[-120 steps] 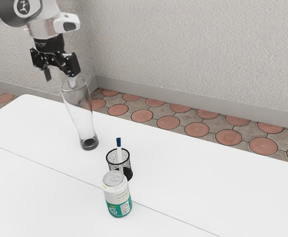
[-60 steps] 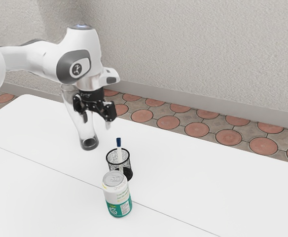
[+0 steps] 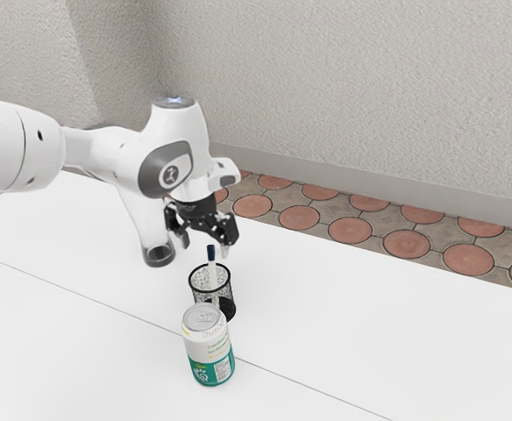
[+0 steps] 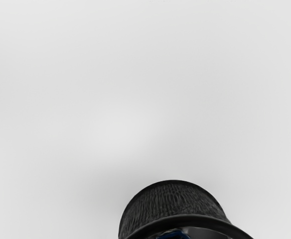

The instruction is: Take the marker out of the pen holder and place it to the left of the pen holder.

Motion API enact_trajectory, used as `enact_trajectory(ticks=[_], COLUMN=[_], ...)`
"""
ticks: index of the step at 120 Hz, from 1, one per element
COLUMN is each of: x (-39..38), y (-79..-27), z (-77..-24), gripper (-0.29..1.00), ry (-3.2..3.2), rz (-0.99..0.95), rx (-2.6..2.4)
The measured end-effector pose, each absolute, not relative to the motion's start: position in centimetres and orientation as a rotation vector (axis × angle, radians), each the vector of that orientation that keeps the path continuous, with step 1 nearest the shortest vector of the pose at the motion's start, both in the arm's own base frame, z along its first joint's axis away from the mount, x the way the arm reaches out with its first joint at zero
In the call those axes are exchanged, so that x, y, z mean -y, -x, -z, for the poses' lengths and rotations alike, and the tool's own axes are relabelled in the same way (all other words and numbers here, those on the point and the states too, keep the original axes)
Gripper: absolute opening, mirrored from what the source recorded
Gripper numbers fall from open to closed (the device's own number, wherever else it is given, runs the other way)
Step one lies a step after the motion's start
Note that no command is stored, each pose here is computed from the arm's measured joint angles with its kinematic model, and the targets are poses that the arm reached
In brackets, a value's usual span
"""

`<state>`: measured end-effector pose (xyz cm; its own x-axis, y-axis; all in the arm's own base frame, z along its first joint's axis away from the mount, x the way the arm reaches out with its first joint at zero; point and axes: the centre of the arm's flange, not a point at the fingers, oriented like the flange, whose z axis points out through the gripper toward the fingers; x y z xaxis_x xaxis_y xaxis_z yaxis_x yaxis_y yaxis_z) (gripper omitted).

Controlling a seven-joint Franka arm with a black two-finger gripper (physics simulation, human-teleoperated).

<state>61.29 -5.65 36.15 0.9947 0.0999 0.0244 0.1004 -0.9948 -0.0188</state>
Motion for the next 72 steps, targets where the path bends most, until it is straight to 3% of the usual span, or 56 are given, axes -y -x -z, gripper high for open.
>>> enact_trajectory(ticks=[24, 49, 72], x=[5.6, 5.8, 5.8], y=[-61.8, -61.9, -61.3], z=[-34.9, -35.3, -34.6], gripper=[0.7, 0.26, 0.08], ry=[3.121, 3.118, 3.116], rz=[0.061, 0.095, 0.075], rx=[0.181, 0.184, 0.192])
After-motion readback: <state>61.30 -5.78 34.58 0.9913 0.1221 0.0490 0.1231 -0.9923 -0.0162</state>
